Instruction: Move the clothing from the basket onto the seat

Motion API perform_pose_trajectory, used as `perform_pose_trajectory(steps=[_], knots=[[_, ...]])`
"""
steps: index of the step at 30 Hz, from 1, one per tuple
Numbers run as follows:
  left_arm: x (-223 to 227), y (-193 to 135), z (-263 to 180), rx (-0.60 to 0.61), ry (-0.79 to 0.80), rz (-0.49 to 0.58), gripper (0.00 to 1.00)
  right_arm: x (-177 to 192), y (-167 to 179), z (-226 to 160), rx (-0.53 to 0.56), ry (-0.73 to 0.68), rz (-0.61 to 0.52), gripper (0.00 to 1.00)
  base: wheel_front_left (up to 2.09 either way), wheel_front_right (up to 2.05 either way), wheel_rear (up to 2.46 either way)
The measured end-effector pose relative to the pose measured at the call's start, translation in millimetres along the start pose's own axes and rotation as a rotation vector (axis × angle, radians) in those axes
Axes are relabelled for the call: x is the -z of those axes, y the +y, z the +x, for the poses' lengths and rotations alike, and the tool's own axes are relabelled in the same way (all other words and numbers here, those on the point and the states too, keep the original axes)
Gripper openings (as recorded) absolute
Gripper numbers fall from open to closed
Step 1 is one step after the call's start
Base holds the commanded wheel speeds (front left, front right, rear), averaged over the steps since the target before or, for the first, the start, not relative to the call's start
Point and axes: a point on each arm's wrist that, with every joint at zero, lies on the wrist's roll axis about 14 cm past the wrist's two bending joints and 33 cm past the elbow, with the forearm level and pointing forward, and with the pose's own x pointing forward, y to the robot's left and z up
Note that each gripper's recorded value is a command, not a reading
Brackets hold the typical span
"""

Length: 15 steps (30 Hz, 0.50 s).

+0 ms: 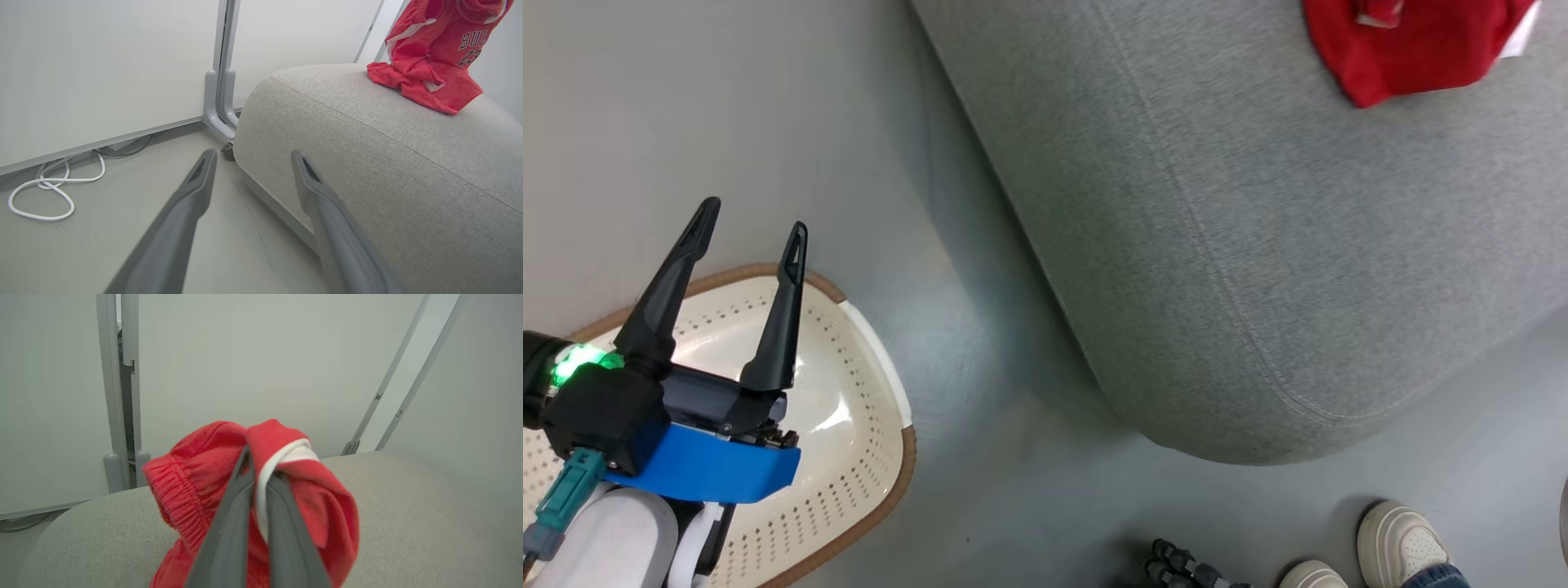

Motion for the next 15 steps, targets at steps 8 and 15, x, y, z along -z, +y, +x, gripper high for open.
perform_pose_trajectory(steps=[8, 15], knots=[[2, 15, -12, -0.052, 0.011, 0.008, 1.00, 93, 5, -21, -0.001, 0.261, -0.048, 1.00, 0.00, 0.00, 0.00], [-25, 5, -23, -0.082, -0.046, 0.009, 1.00, 79, 9, -37, -0.053, 0.227, -0.072, 1.00, 0.00, 0.00, 0.00]])
